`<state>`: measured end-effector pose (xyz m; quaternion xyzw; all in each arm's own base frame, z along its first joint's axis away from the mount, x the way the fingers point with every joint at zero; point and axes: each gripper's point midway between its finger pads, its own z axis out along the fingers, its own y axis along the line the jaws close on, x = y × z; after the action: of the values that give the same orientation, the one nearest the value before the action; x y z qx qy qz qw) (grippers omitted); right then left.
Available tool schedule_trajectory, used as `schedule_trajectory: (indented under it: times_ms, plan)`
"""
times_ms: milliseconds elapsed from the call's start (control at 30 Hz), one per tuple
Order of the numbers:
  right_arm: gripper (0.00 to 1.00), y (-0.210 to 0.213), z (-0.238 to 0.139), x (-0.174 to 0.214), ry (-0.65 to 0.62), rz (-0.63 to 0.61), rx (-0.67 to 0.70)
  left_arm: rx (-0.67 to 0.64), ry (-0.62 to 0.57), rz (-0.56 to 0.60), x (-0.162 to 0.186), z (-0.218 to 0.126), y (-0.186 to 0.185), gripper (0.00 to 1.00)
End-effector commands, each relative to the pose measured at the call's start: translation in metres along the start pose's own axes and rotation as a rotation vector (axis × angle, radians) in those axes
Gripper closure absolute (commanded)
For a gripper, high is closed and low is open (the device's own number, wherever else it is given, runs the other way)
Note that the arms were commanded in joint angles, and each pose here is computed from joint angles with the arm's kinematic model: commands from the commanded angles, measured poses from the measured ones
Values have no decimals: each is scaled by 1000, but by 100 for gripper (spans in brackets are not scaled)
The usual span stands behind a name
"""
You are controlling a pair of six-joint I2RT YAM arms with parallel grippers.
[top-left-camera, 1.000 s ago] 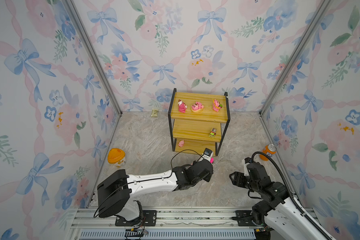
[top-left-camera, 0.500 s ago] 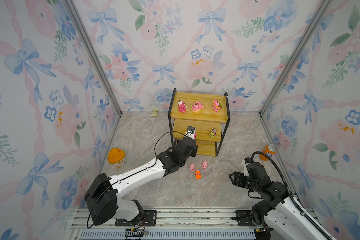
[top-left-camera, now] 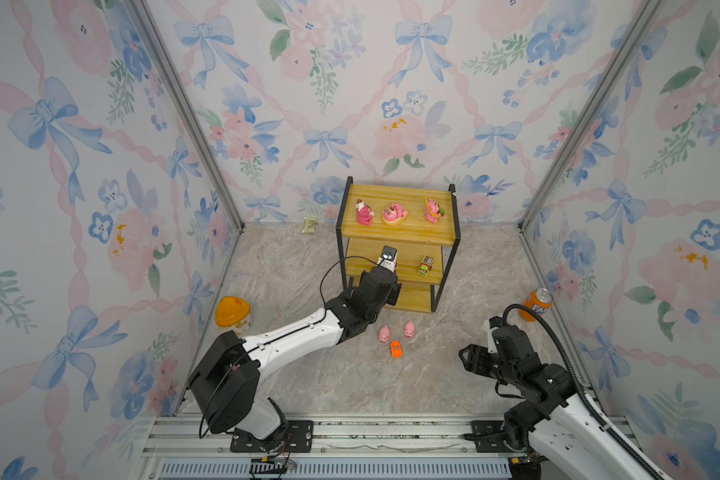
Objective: Place and organize the plastic toys onto the shelf
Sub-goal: 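Lift the pink-roofed car with the left gripper up to the middle shelf, then lower the pink-roofed car onto the middle shelf and open the left gripper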
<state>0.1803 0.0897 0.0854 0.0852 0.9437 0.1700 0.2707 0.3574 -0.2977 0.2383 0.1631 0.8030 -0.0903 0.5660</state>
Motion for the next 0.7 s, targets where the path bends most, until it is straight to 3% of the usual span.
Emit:
schedule_trajectory:
  times_ms: [0,667]
  plan:
    - [34,-4,2,0,-15,18,11,4,-62,-12,-18,7,-1,72]
    - [34,-8,3,2,-18,24,16,-46,-90,13,-22,31,-4,71]
